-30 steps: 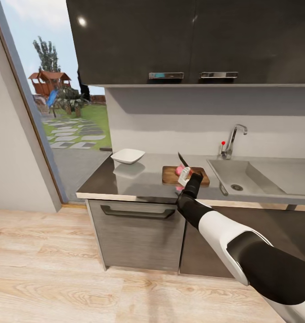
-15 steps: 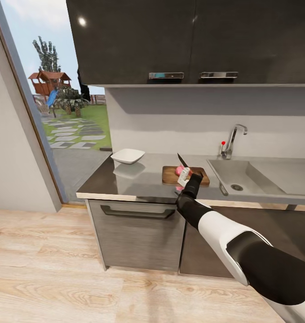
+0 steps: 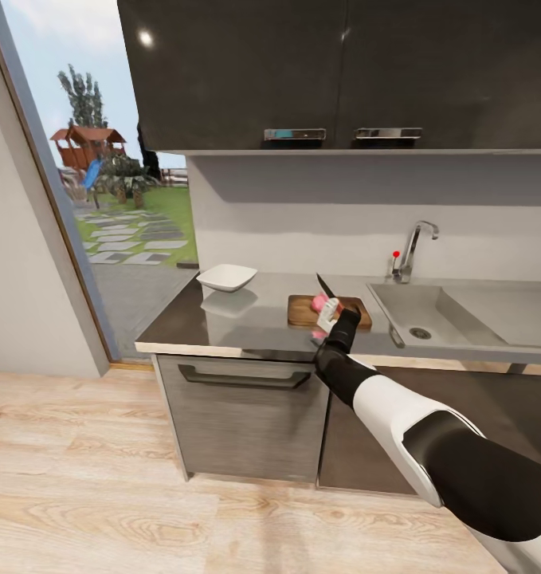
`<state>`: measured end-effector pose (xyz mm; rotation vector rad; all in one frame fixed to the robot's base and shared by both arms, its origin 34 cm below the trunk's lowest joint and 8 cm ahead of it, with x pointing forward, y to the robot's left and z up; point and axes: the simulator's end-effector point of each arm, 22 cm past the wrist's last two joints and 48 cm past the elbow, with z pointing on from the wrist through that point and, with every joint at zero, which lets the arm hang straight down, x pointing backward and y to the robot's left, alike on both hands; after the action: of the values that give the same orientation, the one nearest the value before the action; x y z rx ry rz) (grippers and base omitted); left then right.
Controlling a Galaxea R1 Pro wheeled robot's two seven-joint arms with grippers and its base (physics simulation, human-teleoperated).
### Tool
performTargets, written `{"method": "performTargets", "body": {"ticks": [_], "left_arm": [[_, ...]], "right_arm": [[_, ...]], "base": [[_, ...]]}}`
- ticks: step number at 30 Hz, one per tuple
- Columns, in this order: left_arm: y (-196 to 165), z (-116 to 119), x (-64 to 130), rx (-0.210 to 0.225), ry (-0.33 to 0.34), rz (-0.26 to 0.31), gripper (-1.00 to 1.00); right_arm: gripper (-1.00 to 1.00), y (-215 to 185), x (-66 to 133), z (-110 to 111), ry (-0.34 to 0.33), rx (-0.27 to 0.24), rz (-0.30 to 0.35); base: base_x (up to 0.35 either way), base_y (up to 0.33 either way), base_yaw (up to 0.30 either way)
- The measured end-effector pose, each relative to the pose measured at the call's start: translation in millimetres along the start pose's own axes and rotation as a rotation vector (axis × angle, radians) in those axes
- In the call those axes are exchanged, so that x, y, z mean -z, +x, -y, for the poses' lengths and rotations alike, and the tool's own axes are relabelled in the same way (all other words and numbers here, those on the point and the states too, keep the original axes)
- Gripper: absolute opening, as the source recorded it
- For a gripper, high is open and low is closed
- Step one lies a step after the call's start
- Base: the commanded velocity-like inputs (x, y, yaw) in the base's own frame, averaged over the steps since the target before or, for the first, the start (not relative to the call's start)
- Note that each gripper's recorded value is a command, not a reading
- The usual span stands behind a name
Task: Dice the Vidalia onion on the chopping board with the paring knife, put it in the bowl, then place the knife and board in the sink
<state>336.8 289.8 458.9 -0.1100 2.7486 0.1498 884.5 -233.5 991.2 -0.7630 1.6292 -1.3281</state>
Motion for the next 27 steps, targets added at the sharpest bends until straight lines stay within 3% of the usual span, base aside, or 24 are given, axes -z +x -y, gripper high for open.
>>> {"method": "performTargets", "body": {"ticks": [10,20,22,23,27], "left_arm": [[0.0,0.4,0.0,0.000,0.000,0.000,1.00],[-0.1,0.2,0.0,0.000,0.000,0.000,1.00],[-0.1,0.3,0.0,0.000,0.000,0.000,1.00],[0.0,0.6,0.1,0.000,0.001,0.000,1.00],[0.0,0.2,0.0,0.000,0.000,0.000,1.00]], "right_arm": [[-1.00,7.6,-0.2,-9.5,-0.018,0.015,-0.013],[-1.00,13.5,1.1,-21.6,-0.063,-0.043,-0.039],[-1.00,13.3,1.5,-23.5,-0.067,-0.044,-0.036],[-1.00,10.6,2.9,-25.2,-0.062,-0.019,-0.021],[-1.00,11.1,3.7,-28.5,-0.074,-0.036,-0.026]], "base": [[0.000,0.000,0.000],[0.000,0.000,0.000],[0.000,0.000,0.000],[0.000,0.000,0.000],[0.000,0.000,0.000]]}}
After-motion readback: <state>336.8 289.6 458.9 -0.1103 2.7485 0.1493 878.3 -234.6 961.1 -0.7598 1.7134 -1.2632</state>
